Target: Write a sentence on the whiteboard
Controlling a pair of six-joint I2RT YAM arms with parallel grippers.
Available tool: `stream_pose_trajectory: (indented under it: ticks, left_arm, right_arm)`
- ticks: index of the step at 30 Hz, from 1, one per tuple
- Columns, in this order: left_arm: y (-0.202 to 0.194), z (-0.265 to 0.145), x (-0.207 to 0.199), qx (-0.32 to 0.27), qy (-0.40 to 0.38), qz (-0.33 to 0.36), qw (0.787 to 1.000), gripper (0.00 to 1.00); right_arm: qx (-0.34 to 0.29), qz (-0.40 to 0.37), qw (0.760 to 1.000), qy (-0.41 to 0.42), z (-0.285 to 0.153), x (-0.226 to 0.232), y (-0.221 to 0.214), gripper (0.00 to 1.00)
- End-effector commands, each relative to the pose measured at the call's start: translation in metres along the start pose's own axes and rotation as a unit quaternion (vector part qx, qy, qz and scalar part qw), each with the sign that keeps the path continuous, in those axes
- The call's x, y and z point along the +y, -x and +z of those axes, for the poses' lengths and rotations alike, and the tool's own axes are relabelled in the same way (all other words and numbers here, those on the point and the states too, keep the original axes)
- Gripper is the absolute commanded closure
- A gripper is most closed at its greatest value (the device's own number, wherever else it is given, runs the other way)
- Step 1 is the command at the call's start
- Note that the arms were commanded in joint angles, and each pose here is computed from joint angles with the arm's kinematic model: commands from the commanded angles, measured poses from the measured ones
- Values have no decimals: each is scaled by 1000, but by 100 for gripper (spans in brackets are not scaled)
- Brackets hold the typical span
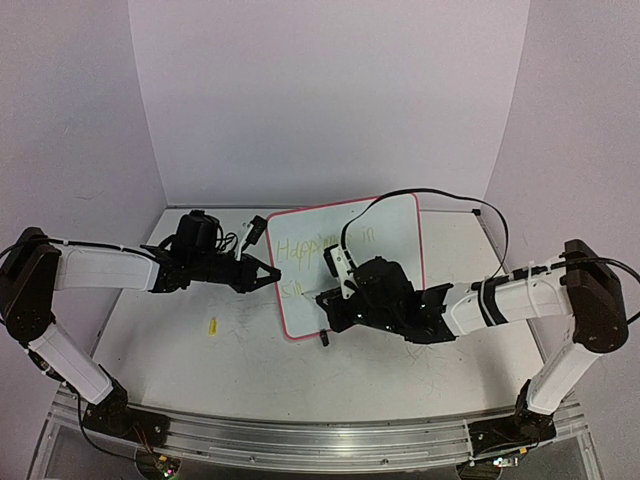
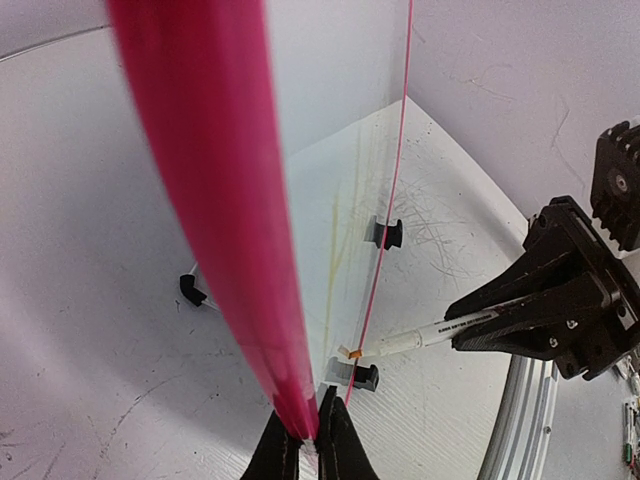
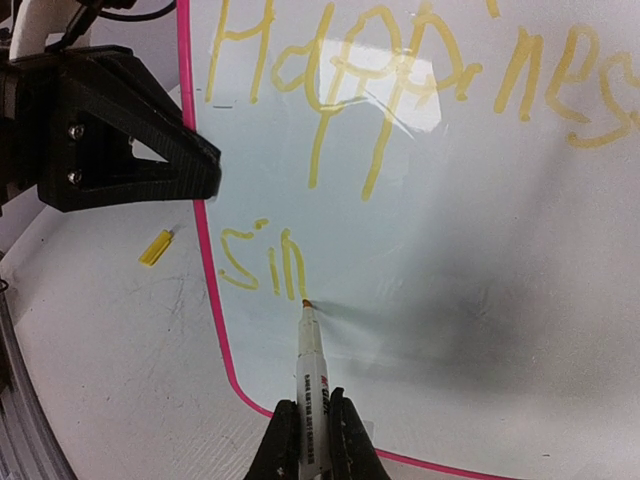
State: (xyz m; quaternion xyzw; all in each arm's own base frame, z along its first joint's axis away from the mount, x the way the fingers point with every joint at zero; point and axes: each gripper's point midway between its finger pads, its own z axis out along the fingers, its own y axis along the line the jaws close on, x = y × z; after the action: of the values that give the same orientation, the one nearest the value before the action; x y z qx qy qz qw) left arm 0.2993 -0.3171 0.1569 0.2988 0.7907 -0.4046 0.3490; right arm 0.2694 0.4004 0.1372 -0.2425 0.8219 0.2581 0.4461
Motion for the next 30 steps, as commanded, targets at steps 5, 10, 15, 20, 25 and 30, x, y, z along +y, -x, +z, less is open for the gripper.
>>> stream_pose_trajectory:
  ticks: [5,10,15,20,25,30]
  left_arm:
    - [11,-1,8,-7,35,38,999,100]
    - [12,-1,8,-7,35,38,999,100]
    - [11,-1,9,-6,35,38,999,100]
    - [10,0,9,-4,34,37,999,100]
    - [10,0,9,-4,34,37,999,100]
    - [10,0,9,-5,34,37,999,100]
  right_arm:
    - [-46,-2,998,-33,1,-10,39,100]
    - [-51,-4,998,-40,2,-15,45,100]
    - [-54,-2,997,-48,1,-19,46,100]
    - [-58,-1,997,-53,-1,-21,48,100]
    - [-61,-2,996,-58,-2,-23,50,100]
    - [-61,2,996,-60,-3,-26,50,100]
